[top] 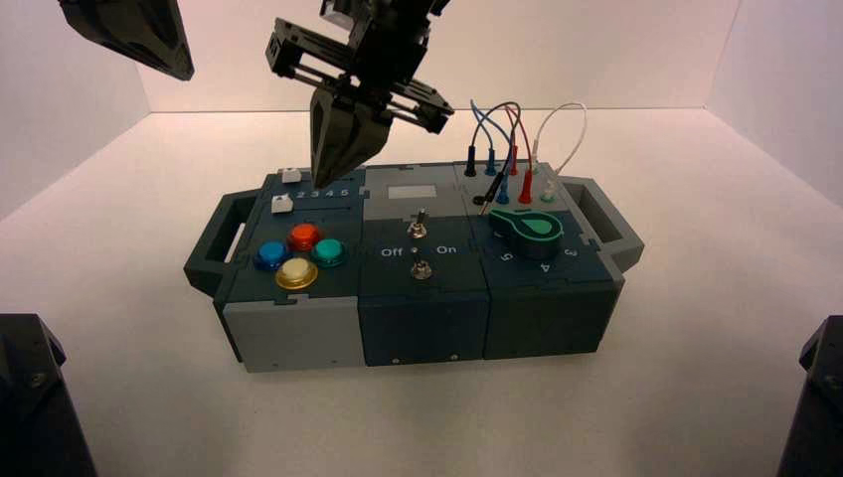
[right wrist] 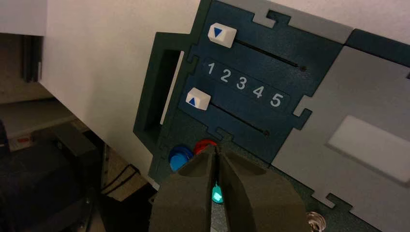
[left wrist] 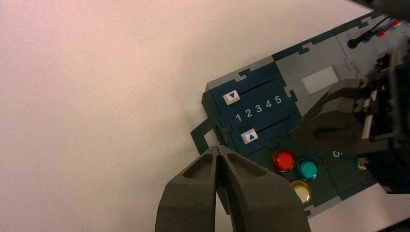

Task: Move the bottom slider to position 1.

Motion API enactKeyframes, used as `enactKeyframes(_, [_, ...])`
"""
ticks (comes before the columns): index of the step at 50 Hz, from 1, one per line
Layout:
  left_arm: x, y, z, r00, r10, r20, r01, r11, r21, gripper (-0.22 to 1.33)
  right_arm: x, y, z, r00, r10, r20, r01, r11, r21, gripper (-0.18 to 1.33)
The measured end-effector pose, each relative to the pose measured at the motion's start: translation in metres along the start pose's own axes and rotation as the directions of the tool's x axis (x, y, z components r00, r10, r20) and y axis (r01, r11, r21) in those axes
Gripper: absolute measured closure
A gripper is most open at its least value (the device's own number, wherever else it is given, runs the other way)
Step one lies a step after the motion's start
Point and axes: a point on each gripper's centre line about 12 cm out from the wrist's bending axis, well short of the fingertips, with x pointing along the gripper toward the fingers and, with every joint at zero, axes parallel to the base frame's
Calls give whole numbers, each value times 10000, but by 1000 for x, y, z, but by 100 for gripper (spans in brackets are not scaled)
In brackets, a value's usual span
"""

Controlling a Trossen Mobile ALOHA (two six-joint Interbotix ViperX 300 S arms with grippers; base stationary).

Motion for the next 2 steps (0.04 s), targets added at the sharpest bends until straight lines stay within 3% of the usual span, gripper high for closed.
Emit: enactKeyframes(2, [0, 0, 0, 10000, -10, 0, 10, 10000, -12, 127, -1, 0, 0, 10000, 7, 43, -7, 10000, -5, 129])
